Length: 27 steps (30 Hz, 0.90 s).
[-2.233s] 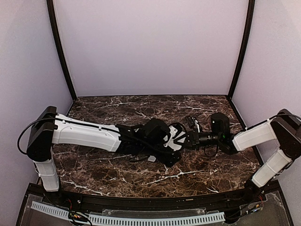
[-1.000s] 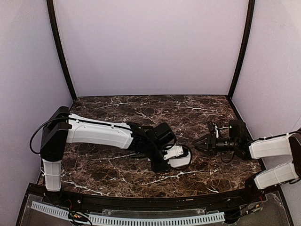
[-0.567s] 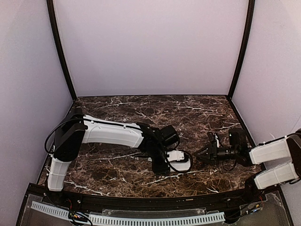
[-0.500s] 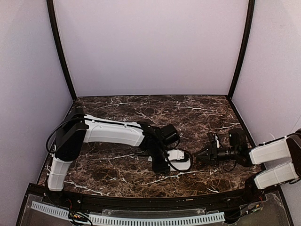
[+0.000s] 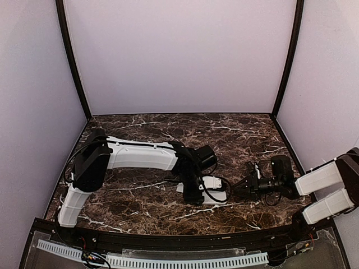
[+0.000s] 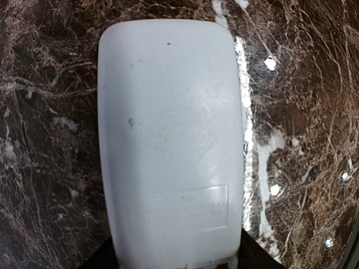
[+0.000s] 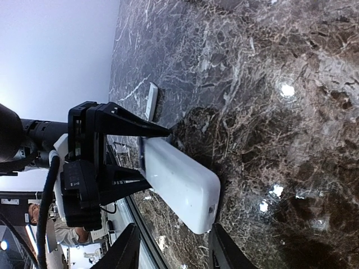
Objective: Load the batteries into the remote control
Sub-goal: Place the remote control without the battery cover at the center of the board.
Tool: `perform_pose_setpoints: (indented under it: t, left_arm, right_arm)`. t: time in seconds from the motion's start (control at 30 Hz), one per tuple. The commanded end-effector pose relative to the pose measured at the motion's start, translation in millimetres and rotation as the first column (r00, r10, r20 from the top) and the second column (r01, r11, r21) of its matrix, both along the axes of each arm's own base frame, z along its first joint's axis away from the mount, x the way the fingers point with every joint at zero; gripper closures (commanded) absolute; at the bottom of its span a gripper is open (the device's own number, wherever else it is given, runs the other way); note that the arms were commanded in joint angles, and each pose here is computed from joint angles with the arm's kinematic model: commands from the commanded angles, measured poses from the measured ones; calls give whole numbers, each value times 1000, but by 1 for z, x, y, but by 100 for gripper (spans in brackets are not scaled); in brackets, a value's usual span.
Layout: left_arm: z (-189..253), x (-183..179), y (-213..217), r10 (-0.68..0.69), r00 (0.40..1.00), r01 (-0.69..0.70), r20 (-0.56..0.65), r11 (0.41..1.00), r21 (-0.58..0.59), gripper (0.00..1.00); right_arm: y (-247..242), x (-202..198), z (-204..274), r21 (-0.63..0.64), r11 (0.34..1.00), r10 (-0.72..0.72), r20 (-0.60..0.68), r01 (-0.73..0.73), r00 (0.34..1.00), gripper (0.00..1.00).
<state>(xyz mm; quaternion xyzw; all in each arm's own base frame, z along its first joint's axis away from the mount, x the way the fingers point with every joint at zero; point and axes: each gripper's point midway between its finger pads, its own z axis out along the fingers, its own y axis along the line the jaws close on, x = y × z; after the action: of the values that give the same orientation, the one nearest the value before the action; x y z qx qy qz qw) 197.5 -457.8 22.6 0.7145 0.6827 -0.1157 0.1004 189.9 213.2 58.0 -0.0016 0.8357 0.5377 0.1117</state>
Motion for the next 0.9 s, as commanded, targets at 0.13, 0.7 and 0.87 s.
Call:
perform_pose_setpoints:
  t: [0.13,0.7,0.87]
  left_arm:
    - [-16,-2,19,14,1000,-12,-24,995,102,32]
    - [97,58,44,471,880,-460,-55,818,-345,34]
    - [73,69,73,625,778,-612,-70,728,-308,47]
  right_arm:
    - [3,-2,-3,12,1000,24,3,-24,1000,61]
    - [20,7,-17,-19,995,99,21,-98,995,60]
    - [27,4,-17,-21,993,119,20,-119,993,61]
